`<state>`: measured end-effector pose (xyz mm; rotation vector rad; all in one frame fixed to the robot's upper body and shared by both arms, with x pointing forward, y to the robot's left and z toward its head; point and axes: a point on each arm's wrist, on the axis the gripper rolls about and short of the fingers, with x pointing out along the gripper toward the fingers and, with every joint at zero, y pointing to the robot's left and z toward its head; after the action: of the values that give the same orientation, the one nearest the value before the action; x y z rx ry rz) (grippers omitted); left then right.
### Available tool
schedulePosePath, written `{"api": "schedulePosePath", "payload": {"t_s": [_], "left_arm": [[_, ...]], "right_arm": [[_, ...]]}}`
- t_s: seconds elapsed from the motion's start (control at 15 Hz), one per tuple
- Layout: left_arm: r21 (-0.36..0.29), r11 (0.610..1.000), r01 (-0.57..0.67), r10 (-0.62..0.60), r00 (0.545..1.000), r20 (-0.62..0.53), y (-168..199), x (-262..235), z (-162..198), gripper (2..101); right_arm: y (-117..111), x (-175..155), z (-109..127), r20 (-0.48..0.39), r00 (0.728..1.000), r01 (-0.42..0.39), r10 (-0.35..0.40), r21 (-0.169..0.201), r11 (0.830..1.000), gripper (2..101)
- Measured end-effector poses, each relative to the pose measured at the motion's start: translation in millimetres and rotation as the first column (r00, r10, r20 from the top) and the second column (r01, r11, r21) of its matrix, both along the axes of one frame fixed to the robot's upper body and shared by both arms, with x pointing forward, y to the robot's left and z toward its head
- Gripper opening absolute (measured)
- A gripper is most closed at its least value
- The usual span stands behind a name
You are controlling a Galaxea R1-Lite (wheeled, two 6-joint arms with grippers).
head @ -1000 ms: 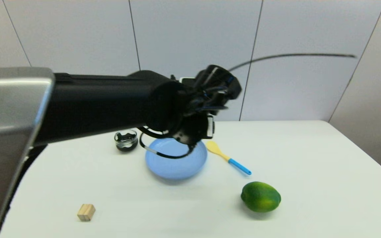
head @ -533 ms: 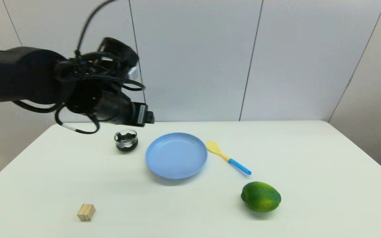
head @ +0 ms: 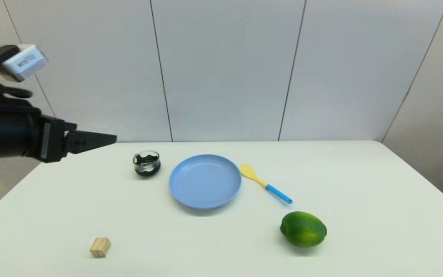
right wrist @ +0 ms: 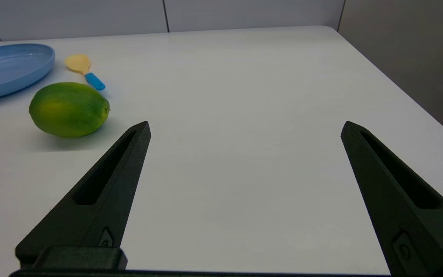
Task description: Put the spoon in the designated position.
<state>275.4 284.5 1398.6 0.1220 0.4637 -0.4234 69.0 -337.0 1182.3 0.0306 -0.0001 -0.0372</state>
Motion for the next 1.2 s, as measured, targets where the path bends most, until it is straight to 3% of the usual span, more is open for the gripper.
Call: {"api": "schedulePosePath", "payload": {"t_s": [0.33, 0.67, 1.2], "left_arm": [[-0.026, 1.000, -0.003, 0.008, 0.979, 0.202, 27, -102, -29, 97.0], [-0.082, 0.987, -0.139, 0.158, 0.932, 0.326, 45, -179, -90, 97.1], [-0.111, 0.976, -0.186, 0.217, 0.829, 0.515, 45, -212, -178, 97.1]], "right_arm": [[0, 0, 0, 0.000, 1.000, 0.000, 0.000, 0.000, 1.000, 98.0], [0, 0, 0, 0.000, 1.000, 0.000, 0.000, 0.000, 1.000, 98.0], [0, 0, 0, 0.000, 1.000, 0.000, 0.000, 0.000, 1.000, 98.0]]}}
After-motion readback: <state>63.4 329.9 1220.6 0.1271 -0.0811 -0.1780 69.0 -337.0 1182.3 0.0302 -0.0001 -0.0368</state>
